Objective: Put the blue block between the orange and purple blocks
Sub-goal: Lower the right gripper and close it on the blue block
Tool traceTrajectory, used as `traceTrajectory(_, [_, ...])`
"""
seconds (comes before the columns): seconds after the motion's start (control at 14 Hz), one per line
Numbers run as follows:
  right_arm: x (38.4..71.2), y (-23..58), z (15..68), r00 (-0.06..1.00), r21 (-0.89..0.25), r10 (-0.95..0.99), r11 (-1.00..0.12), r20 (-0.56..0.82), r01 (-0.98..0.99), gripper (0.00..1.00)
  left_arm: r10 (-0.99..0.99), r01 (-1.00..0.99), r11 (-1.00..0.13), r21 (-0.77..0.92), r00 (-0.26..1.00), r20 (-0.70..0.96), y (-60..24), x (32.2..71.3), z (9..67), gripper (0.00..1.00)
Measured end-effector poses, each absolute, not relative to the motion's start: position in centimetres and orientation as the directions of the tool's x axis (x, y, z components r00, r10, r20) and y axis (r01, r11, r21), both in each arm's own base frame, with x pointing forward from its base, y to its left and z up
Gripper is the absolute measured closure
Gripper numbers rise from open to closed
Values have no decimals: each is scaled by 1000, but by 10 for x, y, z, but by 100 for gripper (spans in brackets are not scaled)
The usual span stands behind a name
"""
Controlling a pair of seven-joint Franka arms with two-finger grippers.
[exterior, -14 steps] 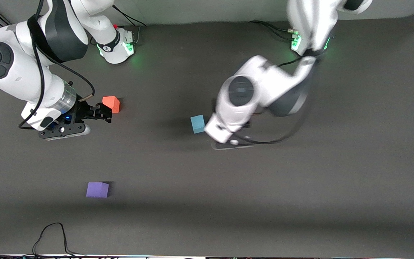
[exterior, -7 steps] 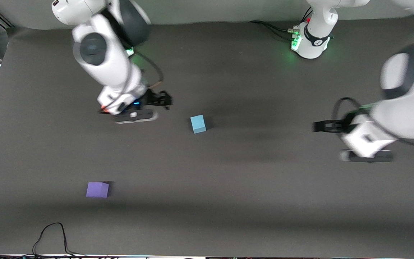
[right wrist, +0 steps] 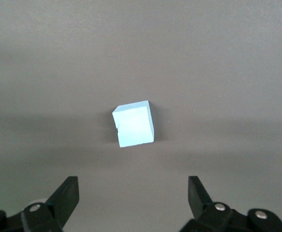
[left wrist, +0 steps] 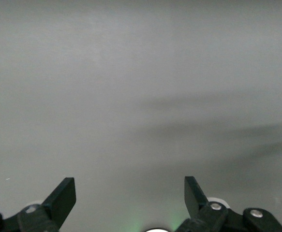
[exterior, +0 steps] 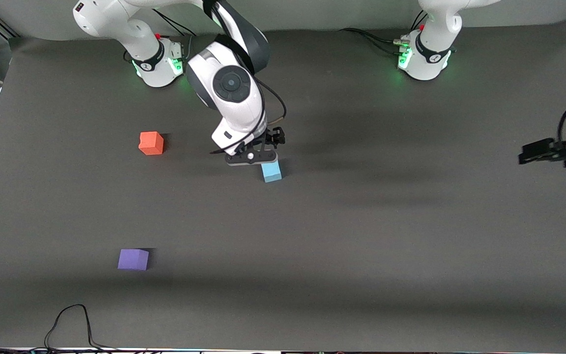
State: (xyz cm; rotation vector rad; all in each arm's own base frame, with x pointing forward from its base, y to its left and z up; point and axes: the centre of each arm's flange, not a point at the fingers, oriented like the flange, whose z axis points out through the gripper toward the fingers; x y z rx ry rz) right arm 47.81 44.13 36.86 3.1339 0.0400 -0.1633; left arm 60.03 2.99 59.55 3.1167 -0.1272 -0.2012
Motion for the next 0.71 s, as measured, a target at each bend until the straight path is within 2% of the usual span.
traceTrajectory(0.29, [478,459,304,996,24,48,-998,-77,50,0,-85,-86,-996,-5,994,-73,27,583,607,0])
traceTrajectory(0.5, [467,472,242,996,33,75,-996,-54,77,0,-89,-90,-996,-9,994,-64,21,578,605,0])
traceTrajectory(0.71, [463,470,207,994,67,96,-993,-47,99,0,-99,-100,-995,-14,994,-52,6,575,610,0])
